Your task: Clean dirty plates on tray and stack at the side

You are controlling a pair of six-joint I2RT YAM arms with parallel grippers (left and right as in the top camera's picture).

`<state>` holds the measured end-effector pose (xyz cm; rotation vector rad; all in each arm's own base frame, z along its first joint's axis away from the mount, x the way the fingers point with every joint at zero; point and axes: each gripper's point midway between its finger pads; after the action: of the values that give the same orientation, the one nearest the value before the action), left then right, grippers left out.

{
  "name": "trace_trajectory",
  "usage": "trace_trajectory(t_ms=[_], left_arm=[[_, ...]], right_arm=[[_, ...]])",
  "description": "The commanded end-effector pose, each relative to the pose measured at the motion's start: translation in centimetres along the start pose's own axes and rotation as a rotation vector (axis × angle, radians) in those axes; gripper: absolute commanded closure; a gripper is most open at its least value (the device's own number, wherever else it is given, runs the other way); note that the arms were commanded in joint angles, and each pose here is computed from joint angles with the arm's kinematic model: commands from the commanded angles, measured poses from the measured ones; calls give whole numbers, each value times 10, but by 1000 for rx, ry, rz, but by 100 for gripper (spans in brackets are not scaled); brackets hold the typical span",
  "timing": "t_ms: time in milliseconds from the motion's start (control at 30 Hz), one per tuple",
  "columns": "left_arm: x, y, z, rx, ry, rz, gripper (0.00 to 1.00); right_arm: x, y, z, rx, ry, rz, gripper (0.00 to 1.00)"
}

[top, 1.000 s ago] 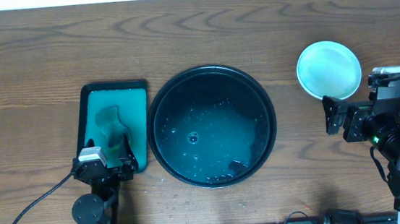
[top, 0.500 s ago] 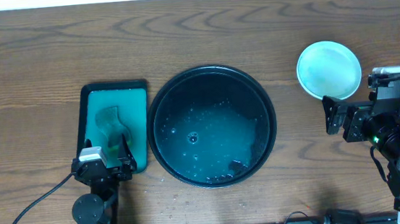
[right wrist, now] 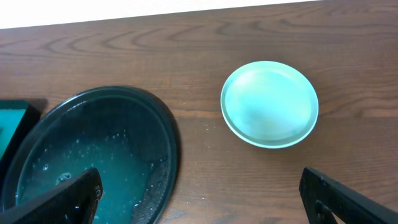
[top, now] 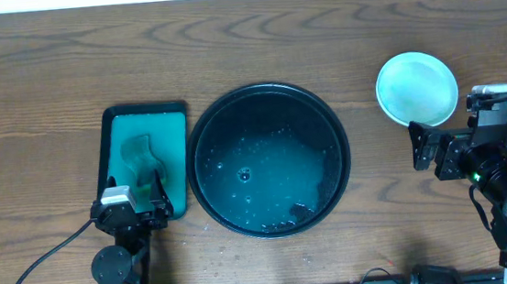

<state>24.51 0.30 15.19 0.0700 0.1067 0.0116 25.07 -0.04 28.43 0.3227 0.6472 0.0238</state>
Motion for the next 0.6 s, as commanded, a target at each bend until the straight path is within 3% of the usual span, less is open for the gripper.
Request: trace_trajectory(t_ms=[0,567], left_arm=[[0,7,-16,10,53,40,19],[0,7,-16,10,53,40,19]], right_arm=[[-1,1,1,-12,-3,-1,1],[-1,0,-1,-12,-2,-6,1]])
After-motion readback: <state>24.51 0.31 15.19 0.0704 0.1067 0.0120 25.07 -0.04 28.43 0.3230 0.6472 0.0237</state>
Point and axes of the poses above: each gripper's point midway between its finger pads, its own x axis out along the fingers, its own y axis along the line the jaws close on, z = x × y, and after that the axes turned 11 degrees about x, right-handed
